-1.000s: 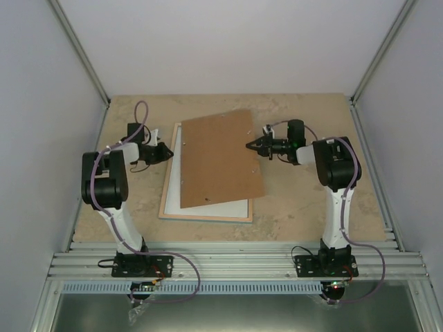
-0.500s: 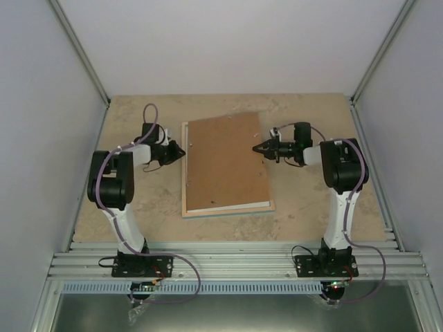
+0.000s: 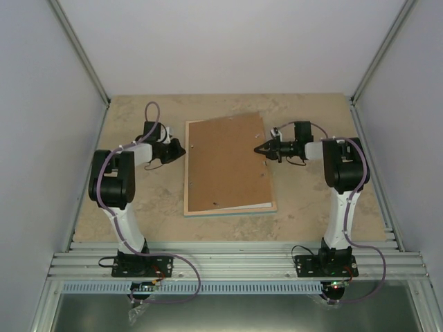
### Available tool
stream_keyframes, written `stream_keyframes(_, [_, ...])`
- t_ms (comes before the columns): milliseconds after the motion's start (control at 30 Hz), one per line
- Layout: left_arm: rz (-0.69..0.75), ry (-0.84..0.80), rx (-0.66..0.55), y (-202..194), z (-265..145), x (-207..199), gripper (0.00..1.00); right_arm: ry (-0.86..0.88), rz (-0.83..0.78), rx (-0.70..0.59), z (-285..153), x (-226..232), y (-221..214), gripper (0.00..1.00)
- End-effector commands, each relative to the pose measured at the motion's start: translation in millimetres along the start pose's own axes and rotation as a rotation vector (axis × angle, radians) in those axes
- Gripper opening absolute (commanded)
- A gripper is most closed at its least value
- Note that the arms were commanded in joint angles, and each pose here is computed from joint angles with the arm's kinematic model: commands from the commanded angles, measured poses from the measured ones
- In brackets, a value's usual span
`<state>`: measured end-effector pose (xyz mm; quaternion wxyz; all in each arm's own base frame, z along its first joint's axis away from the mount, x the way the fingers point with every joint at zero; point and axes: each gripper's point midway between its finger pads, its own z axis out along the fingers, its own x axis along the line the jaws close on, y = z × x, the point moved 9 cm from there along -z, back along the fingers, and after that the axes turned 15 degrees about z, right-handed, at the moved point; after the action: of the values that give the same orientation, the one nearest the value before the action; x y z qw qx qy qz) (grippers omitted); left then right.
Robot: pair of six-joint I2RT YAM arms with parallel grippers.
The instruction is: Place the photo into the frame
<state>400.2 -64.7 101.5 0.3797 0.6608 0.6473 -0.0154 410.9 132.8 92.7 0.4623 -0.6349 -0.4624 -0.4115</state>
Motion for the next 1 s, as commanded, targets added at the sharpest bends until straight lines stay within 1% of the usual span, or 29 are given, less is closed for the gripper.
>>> stream_keyframes(0, [0.017,0.007,0.041,-9,7,-7,0.03,-0.024,0.098,0.042,0,-17,-12,0.01])
stream_keyframes(200, [0.028,0.053,0.042,-9,6,-4,0.04,-0.016,0.104,0.027,-14,-3,-13,0.00])
stream_keyframes(367, [0.053,0.031,0.041,-8,8,-10,0.06,-0.033,0.097,0.021,-6,-7,-12,0.01])
stream_keyframes(467, [0.064,0.025,0.044,-10,10,-16,0.07,-0.084,0.066,-0.007,1,-13,-5,0.01])
stream_keyframes(500, [0.068,0.024,0.042,-10,9,-17,0.07,-0.108,0.062,-0.016,3,-14,-4,0.04])
stream_keyframes(533, [0.072,0.028,0.040,-9,9,-17,0.07,-0.132,0.056,-0.022,4,-13,-2,0.11])
stream_keyframes(600, [0.083,0.043,0.040,-8,7,-17,0.07,-0.198,0.056,-0.037,3,-11,0,0.18])
stream_keyframes(667, [0.090,0.048,0.035,-5,6,-18,0.07,-0.249,0.047,-0.062,0,-6,-2,0.28])
stream_keyframes(733, [0.090,0.046,0.031,-4,6,-18,0.09,-0.281,0.041,-0.091,-3,-1,-6,0.33])
stream_keyframes(833, [0.091,0.047,0.025,-1,6,-19,0.10,-0.334,0.008,-0.118,-4,11,-9,0.50])
stream_keyframes(900, [0.092,0.048,0.023,0,6,-19,0.11,-0.369,-0.028,-0.136,-5,22,-10,0.58])
stream_keyframes(933, [0.090,0.049,0.022,0,5,-20,0.12,-0.389,-0.048,-0.150,-6,28,-10,0.65])
stream_keyframes(967, [0.091,0.050,0.019,1,5,-20,0.13,-0.410,-0.063,-0.166,-7,33,-10,0.67])
